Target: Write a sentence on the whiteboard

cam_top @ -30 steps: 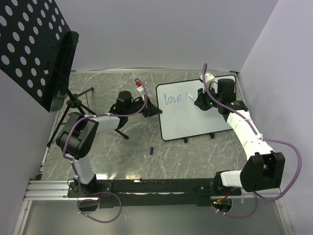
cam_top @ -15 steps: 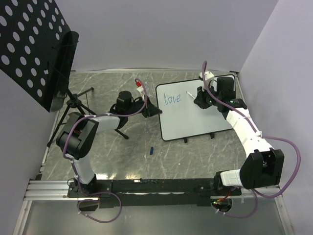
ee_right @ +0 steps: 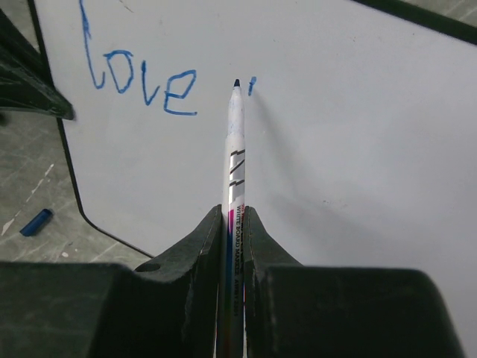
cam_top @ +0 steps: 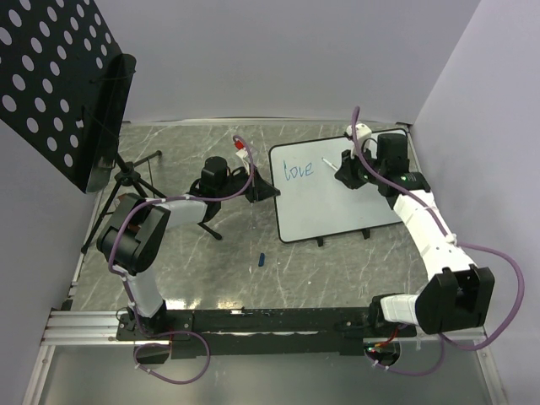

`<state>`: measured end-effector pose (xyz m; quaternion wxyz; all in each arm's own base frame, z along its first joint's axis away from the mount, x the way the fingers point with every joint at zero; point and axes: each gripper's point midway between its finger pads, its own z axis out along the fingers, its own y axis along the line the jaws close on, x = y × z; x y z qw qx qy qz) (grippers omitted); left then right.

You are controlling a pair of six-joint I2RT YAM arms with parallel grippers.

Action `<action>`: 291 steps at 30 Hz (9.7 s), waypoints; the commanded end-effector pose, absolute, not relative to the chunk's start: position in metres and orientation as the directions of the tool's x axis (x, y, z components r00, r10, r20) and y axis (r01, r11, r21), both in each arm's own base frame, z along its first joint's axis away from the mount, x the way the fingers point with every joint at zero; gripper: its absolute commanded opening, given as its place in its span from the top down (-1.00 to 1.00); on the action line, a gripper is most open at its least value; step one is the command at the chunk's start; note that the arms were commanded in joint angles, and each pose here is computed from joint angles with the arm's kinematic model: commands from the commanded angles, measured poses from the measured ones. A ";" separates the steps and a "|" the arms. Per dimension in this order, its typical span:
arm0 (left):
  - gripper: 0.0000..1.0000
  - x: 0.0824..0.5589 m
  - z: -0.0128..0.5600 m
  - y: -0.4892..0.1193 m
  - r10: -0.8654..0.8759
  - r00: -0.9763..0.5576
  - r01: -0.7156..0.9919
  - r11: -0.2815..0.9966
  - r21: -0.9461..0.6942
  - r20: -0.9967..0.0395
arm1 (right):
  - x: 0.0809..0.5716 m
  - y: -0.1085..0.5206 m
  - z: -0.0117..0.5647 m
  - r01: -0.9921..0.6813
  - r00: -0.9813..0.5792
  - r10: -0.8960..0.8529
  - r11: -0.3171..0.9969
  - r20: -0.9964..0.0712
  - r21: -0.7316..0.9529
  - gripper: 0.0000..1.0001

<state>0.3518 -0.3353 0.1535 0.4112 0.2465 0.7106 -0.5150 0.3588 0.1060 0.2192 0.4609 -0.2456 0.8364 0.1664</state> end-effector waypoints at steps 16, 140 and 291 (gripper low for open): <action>0.98 0.352 0.157 -0.338 -0.027 -0.421 0.845 0.352 -0.403 -0.907 | 0.355 0.112 0.206 -0.584 -0.480 -0.286 0.810 -0.829 0.058 1.00; 0.98 0.353 0.157 -0.339 -0.026 -0.419 0.847 0.348 -0.401 -0.908 | 0.366 0.095 0.210 -0.544 -0.509 -0.287 0.838 -0.812 0.044 1.00; 0.98 0.348 0.151 -0.339 0.003 -0.413 0.845 0.373 -0.383 -0.911 | 0.341 0.063 0.223 -0.571 -0.421 -0.263 0.821 -0.868 0.028 1.00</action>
